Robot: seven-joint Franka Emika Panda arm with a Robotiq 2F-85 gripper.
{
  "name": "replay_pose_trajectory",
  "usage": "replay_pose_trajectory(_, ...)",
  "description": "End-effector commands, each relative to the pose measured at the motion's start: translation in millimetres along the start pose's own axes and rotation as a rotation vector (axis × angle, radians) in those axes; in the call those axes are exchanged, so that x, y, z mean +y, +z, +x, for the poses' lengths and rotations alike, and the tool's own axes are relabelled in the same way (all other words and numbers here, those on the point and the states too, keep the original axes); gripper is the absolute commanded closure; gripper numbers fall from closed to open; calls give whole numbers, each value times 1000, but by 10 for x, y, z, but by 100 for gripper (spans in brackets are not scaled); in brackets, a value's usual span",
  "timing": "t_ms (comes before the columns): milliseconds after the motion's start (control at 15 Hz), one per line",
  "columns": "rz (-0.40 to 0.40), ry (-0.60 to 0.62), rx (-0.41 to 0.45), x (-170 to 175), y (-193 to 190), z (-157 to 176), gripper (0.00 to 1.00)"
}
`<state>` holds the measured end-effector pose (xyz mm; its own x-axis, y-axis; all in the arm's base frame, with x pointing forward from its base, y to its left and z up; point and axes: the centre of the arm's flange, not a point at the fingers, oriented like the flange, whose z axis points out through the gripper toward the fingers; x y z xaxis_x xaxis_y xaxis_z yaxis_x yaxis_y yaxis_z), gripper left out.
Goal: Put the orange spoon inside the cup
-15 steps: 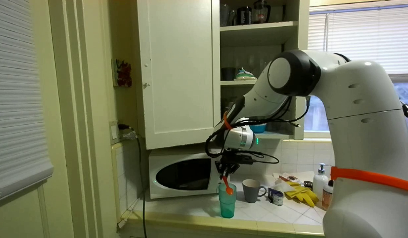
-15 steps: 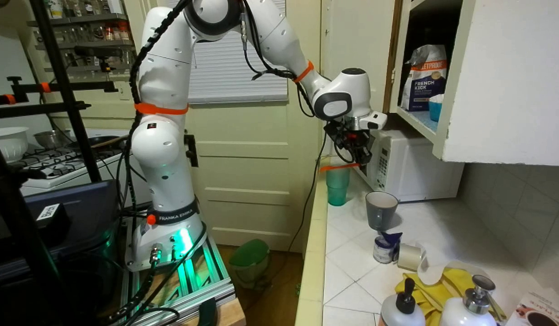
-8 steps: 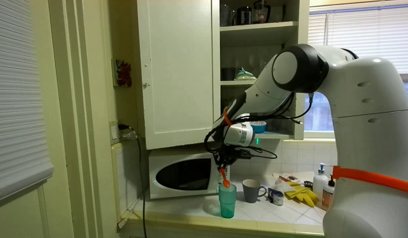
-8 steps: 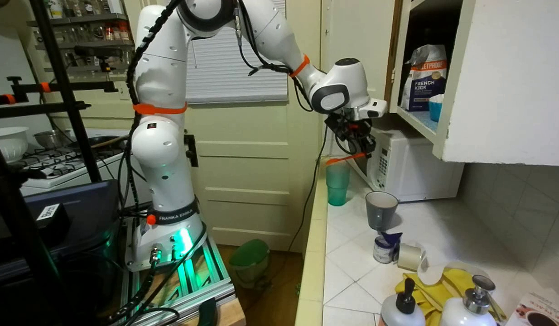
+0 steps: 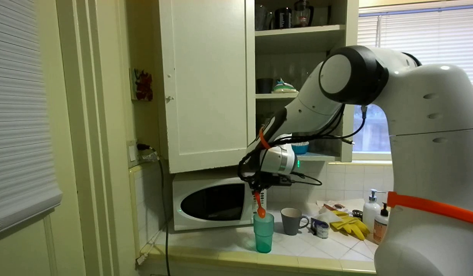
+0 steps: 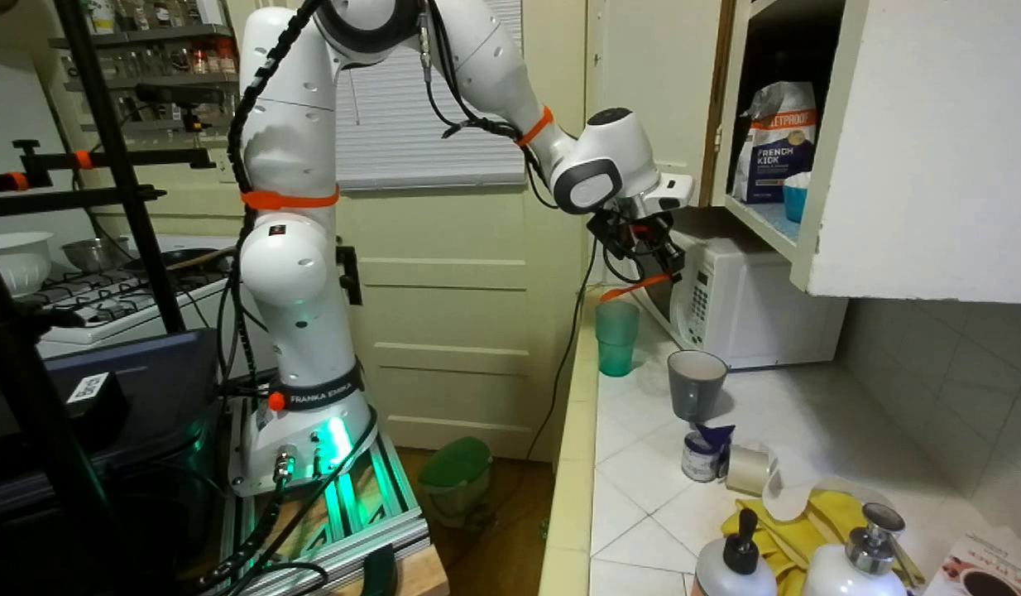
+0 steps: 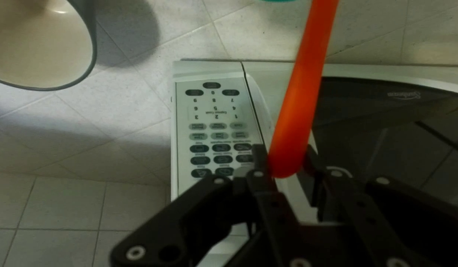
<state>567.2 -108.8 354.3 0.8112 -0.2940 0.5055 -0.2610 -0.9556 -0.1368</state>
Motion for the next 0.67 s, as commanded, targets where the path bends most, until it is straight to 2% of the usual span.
replay_pose_trajectory(0,-1,-11,59,10,-89,-207,94)
replay_pose_trajectory(600,6,-88,208,-156,-140,-402,94)
